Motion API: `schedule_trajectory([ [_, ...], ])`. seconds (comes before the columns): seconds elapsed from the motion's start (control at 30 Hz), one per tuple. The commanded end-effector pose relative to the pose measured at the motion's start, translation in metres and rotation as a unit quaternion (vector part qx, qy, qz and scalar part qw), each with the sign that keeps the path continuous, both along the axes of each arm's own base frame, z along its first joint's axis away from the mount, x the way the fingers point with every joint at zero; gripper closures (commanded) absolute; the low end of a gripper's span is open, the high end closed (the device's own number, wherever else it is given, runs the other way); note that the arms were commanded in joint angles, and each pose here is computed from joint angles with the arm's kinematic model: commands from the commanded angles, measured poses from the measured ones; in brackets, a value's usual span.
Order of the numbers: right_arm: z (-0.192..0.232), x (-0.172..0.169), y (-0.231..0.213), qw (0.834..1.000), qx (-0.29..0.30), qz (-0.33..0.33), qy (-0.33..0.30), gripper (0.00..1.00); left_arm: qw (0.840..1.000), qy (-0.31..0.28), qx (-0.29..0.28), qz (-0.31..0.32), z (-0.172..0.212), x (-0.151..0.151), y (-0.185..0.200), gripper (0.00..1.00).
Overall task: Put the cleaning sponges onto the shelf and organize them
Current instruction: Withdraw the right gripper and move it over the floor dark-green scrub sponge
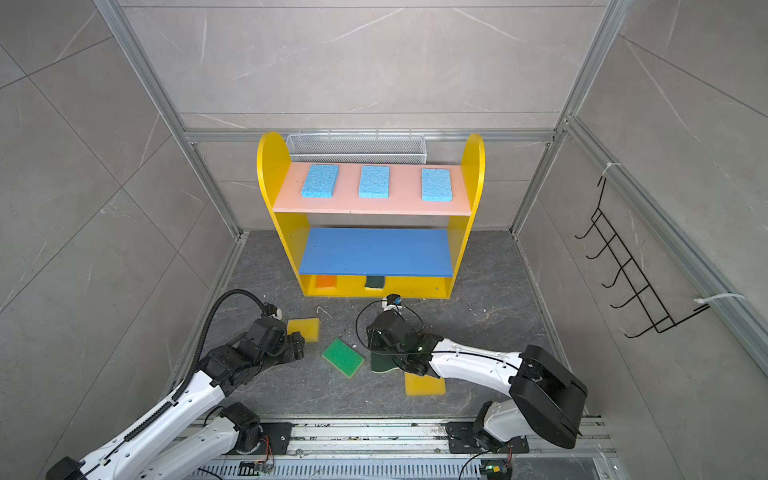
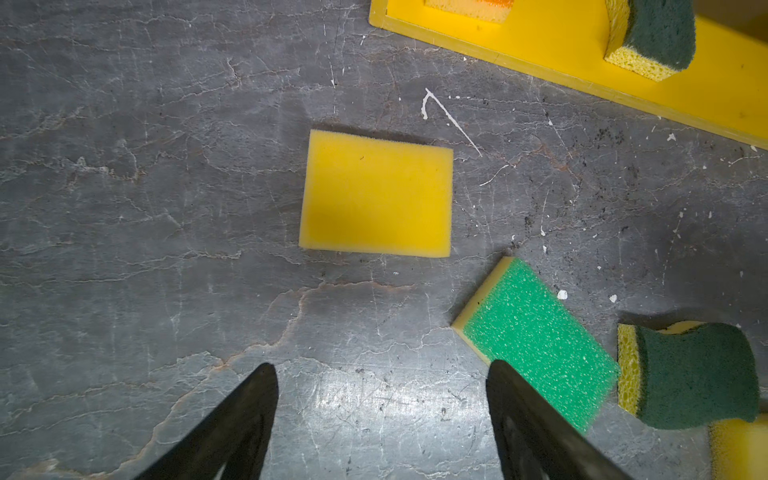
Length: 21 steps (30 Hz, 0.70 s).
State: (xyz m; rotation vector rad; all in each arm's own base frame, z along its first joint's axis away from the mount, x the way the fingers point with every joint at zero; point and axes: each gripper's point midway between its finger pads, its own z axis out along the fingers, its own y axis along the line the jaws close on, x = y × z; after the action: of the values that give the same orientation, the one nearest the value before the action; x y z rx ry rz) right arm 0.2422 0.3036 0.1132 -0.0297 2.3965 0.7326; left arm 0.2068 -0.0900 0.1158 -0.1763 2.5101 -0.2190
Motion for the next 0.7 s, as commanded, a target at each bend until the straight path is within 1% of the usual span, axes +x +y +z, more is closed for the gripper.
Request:
schedule_trajectory([
  [0.0,-0.002,-0.033,-0.019,0.998,-0.064,0.016,0.026,0.67,1.000,-0.002,-0.009,-0.001,0.005,-0.008,0.002,0.18],
  [0.13,-0.009,-0.058,-0.041,0.997,-0.066,-0.007,0.050,0.66,1.000,0.001,-0.019,-0.006,0.006,-0.013,0.001,0.17],
  [0.23,-0.017,-0.074,-0.051,0.994,-0.086,-0.016,0.072,0.66,1.000,0.001,-0.026,-0.013,0.011,-0.011,-0.004,0.17],
  [0.4,-0.025,-0.096,-0.051,0.984,-0.152,-0.001,0.091,0.68,0.999,0.004,-0.026,-0.027,0.016,-0.008,-0.009,0.17],
  [0.53,-0.034,-0.106,-0.062,0.979,-0.173,-0.013,0.106,0.70,0.999,0.015,-0.030,-0.027,0.013,-0.009,-0.012,0.16],
  [0.67,-0.043,-0.107,-0.069,0.979,-0.170,-0.028,0.111,0.69,0.999,0.015,-0.037,-0.019,0.012,-0.009,-0.014,0.15],
])
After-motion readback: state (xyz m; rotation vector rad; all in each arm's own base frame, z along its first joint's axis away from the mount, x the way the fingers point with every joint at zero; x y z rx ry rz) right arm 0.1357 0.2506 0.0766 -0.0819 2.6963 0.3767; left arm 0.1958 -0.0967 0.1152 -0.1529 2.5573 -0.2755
